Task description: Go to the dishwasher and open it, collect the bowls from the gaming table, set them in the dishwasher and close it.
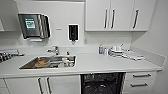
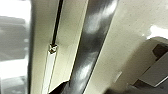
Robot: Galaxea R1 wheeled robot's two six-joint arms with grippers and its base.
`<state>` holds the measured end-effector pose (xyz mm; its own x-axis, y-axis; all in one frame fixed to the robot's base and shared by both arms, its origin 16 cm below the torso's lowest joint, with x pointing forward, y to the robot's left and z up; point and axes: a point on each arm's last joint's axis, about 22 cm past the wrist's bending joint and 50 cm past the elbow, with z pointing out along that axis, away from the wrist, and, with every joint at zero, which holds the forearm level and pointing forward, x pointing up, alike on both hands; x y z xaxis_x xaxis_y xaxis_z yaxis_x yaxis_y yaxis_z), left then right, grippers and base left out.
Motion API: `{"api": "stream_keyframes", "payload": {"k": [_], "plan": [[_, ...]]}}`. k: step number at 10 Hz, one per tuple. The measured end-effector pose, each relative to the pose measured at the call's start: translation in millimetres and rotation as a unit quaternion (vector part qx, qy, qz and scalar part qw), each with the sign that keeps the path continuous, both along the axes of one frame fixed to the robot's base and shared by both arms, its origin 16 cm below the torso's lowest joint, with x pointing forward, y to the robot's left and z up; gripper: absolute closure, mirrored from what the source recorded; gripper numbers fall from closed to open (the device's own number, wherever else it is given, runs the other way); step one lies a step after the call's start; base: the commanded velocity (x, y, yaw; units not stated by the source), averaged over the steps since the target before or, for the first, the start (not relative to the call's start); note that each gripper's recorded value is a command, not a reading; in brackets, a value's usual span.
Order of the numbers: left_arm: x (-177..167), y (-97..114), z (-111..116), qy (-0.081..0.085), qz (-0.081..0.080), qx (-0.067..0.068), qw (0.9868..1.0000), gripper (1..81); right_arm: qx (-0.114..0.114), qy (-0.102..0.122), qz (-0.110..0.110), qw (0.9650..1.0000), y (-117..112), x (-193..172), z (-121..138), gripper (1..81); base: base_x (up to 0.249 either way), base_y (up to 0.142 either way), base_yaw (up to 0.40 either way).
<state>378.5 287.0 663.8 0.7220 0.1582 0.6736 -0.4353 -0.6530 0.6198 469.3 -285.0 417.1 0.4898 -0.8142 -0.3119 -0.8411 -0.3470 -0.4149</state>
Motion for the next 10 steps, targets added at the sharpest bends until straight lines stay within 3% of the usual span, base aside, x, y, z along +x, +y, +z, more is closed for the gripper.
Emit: {"api": "stream_keyframes", "payload": {"k": [1, 3, 4, 6, 7, 8, 9, 10], "plan": [[-1, -1, -5, 0.006, -0.004, 0.003, 1.0, 1.0, -0.002, 0.006, 0.004, 1.0, 1, -5, -4, 1.0, -0.1, 0.0, 0.0], [-2, -1, -6, 0.008, -0.005, 0.006, 0.9999, 1.0, -0.021, 0.058, 0.007, 0.9981, -7, -48, -33, 1.0, -0.048, 0.0, 0.0], [-3, -1, -8, 0.01, -0.006, 0.007, 0.9999, 1.0, -0.025, 0.066, 0.008, 0.9975, -6, -53, -40, 1.0, 0.0, 0.0, 0.0], [-2, -3, -18, 0.017, -0.012, 0.012, 0.9997, 1.0, -0.018, 0.051, 0.03, 0.9981, 9, -50, -39, 1.0, 0.0, 0.0, 0.0], [-2, 2, -30, 0.027, -0.012, 0.025, 0.9993, 1.0, -0.027, 0.036, 0.051, 0.9977, 2, -50, -36, 1.0, 0.0, 0.0, 0.0], [-8, 12, -50, 0.047, -0.011, 0.044, 0.9979, 1.0, -0.046, 0.011, 0.093, 0.9945, -10, -52, -34, 1.0, 0.0, 0.0, 0.0], [-11, 23, -69, 0.061, -0.007, 0.059, 0.9964, 1.0, -0.07, -0.02, 0.152, 0.9856, -19, -54, -34, 1.0, 0.0, 0.0, 0.0], [-11, 39, -94, 0.075, 0.002, 0.078, 0.9941, 1.0, -0.086, -0.052, 0.218, 0.9708, -17, -60, -37, 1.0, 0.0, 0.0, 0.0]]}}
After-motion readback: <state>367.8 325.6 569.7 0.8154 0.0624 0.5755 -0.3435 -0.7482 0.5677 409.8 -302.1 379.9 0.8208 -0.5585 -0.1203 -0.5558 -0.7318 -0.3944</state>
